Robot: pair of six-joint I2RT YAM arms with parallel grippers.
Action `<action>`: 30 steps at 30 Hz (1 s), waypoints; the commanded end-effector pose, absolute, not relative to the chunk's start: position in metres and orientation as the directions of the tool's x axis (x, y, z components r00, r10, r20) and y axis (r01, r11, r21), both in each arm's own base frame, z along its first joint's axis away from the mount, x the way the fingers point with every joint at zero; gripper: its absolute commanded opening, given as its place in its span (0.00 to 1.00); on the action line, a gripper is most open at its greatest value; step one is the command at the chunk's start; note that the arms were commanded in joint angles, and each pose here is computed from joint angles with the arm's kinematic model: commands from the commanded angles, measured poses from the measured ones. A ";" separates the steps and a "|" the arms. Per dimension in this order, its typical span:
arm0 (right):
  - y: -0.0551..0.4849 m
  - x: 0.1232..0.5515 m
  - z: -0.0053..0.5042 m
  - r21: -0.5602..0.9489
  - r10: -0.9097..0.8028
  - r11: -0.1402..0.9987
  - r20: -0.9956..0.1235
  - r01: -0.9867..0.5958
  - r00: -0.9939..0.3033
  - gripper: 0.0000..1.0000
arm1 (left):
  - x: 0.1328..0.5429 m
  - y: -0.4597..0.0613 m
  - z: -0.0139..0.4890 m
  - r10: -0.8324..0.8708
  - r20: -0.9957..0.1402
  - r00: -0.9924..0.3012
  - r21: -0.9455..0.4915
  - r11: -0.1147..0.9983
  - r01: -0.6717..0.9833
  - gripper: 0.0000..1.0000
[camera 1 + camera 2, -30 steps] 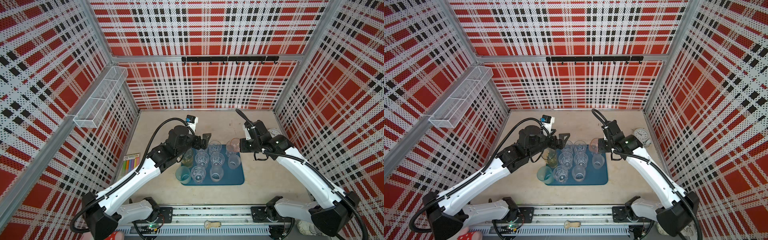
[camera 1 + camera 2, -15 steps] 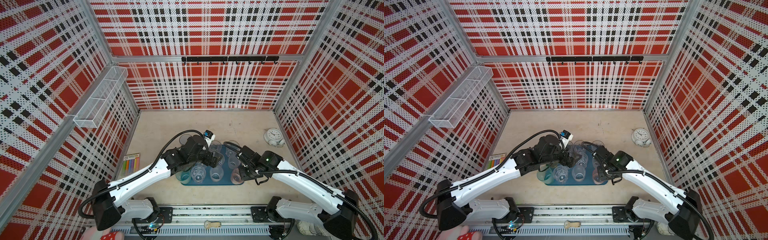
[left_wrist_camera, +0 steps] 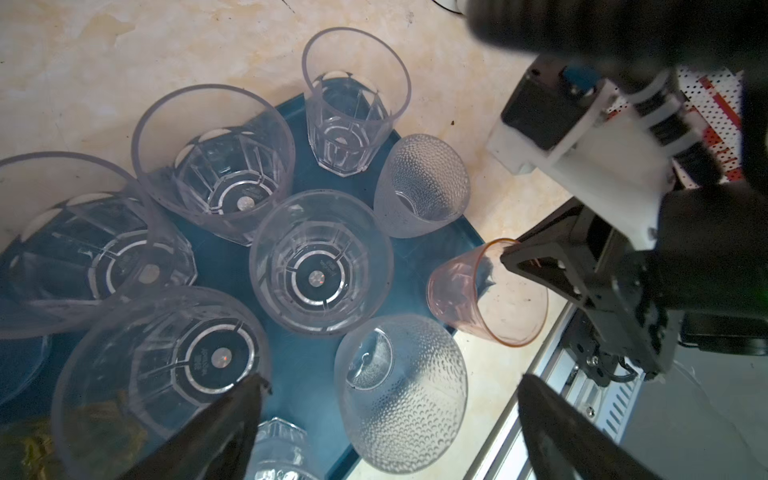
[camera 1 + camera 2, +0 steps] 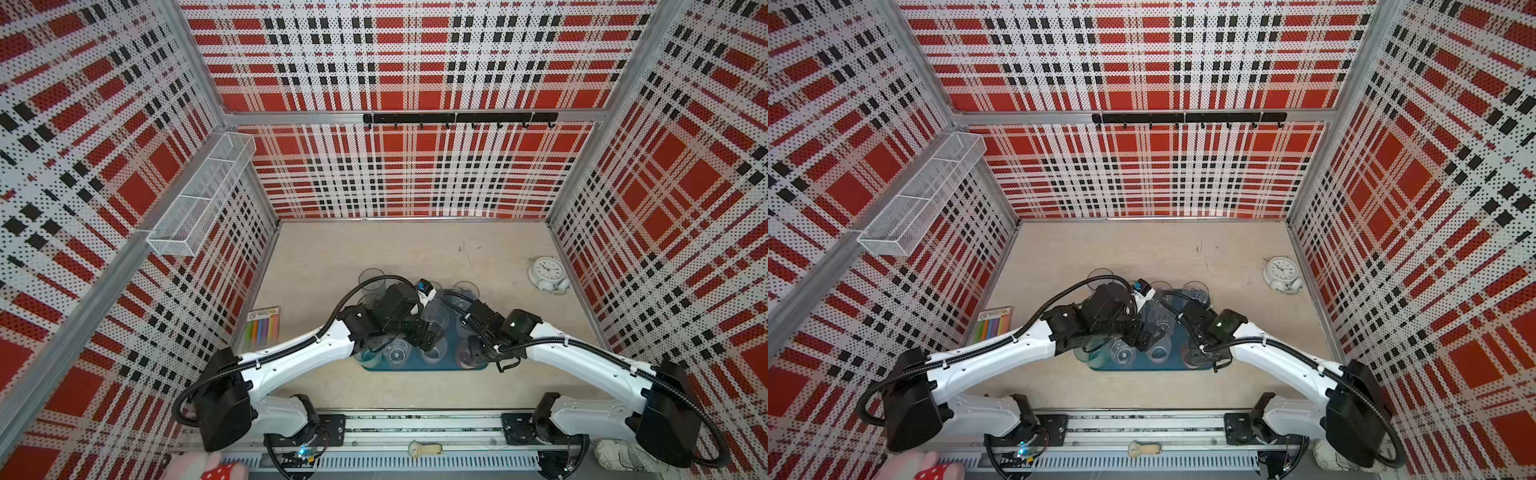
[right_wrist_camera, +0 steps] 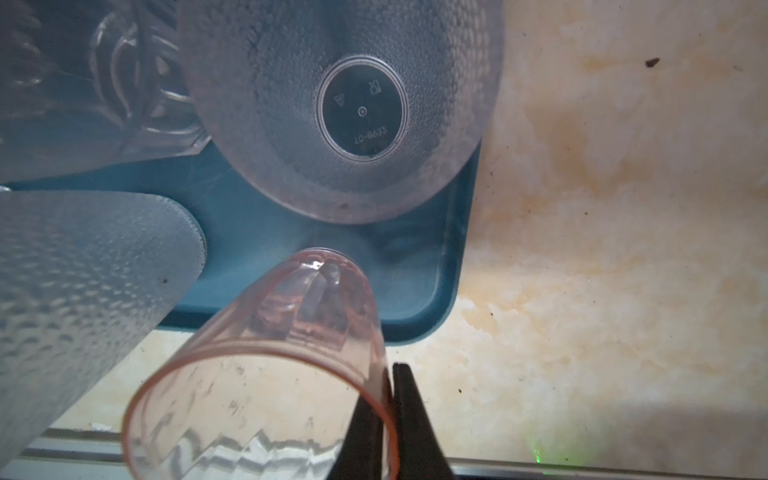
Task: Place the glasses into the tray
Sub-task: Place the glass on the tray.
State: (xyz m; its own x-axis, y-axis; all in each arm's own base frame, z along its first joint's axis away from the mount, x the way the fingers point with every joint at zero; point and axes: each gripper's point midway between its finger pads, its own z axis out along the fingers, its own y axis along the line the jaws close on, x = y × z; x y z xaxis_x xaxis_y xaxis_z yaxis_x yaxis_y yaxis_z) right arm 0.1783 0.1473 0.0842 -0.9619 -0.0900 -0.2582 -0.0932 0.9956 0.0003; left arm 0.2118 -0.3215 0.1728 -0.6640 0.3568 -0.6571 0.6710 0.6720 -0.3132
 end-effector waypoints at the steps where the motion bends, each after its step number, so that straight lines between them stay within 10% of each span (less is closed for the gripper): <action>1: 0.149 0.185 0.083 -0.011 -0.084 0.996 -0.286 -0.084 -0.955 0.09 | 0.209 -0.324 0.167 0.379 -0.659 -0.650 -0.306 0.654 0.691 0.98; 12: 0.145 0.188 0.081 -0.061 -0.109 0.993 -0.265 -0.097 -0.958 0.12 | 0.208 -0.325 0.172 0.391 -0.670 -0.632 -0.299 0.637 0.711 0.98; 30: 0.150 0.207 0.147 0.078 -0.067 0.992 -0.350 -0.101 -0.934 0.47 | 0.228 -0.312 0.210 0.330 -0.735 -0.593 -0.246 0.685 0.686 0.98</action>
State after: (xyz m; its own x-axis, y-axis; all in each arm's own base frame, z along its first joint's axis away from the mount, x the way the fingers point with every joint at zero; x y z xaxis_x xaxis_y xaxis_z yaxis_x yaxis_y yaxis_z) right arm 0.2012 0.1526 0.1203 -0.9483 -0.0780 -0.3077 -0.0910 0.9955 0.0281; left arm 0.2208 -0.3165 0.1792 -0.6382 0.3609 -0.6801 0.6750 0.6871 -0.2689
